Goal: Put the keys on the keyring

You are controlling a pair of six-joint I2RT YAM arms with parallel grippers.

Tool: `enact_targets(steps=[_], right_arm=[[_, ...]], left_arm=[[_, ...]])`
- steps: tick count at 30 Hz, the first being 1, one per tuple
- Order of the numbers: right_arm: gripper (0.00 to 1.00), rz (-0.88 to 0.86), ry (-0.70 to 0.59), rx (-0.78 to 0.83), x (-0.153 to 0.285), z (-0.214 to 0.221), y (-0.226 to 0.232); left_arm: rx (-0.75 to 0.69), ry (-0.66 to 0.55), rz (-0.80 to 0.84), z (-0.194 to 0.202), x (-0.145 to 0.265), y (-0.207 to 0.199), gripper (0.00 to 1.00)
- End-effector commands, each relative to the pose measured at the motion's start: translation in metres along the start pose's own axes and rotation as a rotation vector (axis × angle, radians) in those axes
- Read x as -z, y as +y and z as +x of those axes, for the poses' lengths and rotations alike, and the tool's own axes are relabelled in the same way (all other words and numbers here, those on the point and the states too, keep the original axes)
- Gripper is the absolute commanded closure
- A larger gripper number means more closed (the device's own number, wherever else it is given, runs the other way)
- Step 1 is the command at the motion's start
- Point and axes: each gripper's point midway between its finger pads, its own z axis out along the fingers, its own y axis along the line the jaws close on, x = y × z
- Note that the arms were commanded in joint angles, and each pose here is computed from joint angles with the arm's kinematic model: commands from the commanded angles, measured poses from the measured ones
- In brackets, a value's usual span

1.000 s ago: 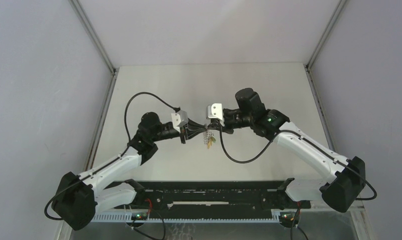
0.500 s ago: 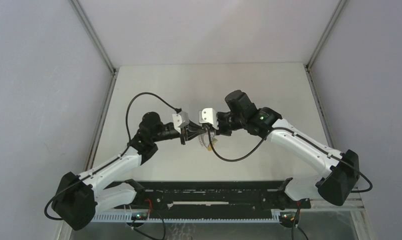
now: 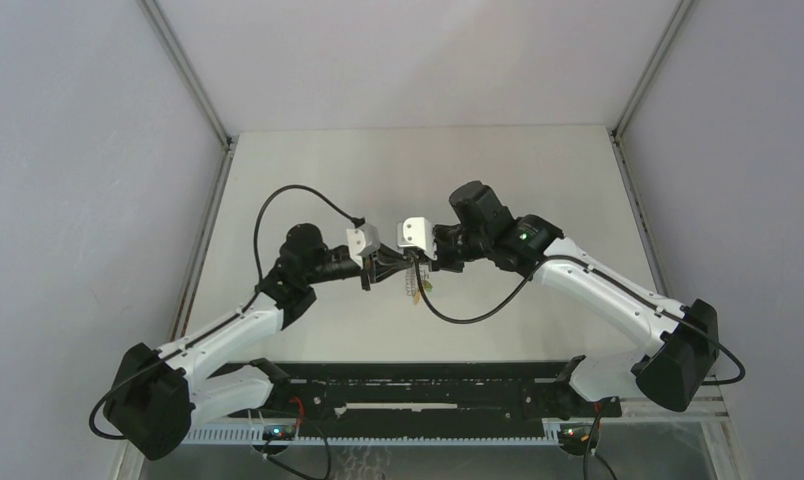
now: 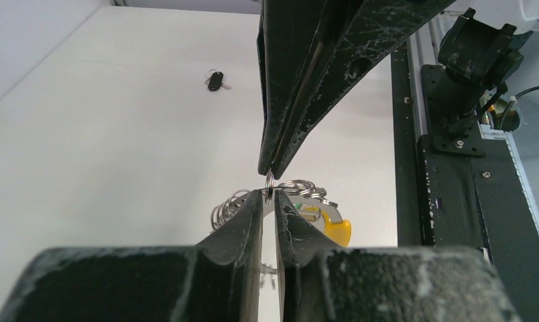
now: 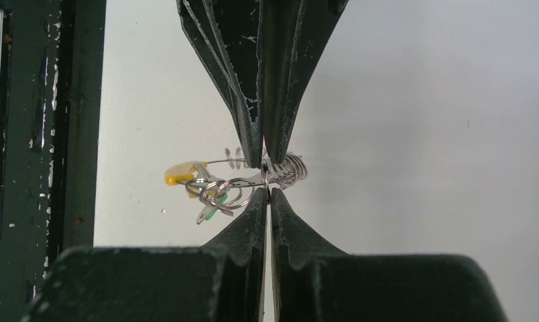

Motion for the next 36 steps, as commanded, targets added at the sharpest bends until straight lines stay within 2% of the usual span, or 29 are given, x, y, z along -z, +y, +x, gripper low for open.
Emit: enact_targets(steps=[1,36], right_arm=[[1.0,0.051,-0.075,0.056,0.01,-0.031,-0.014],[1.0,0.035,-0.109,0.071,0.01,-0.041,-0.01]], left_arm=[[-0.059,-0.035,0.03,-0.024,-0.006,0.0,0.84],[-0.074,0.004,0.005,-0.021,-0.014,0.005,0.87]])
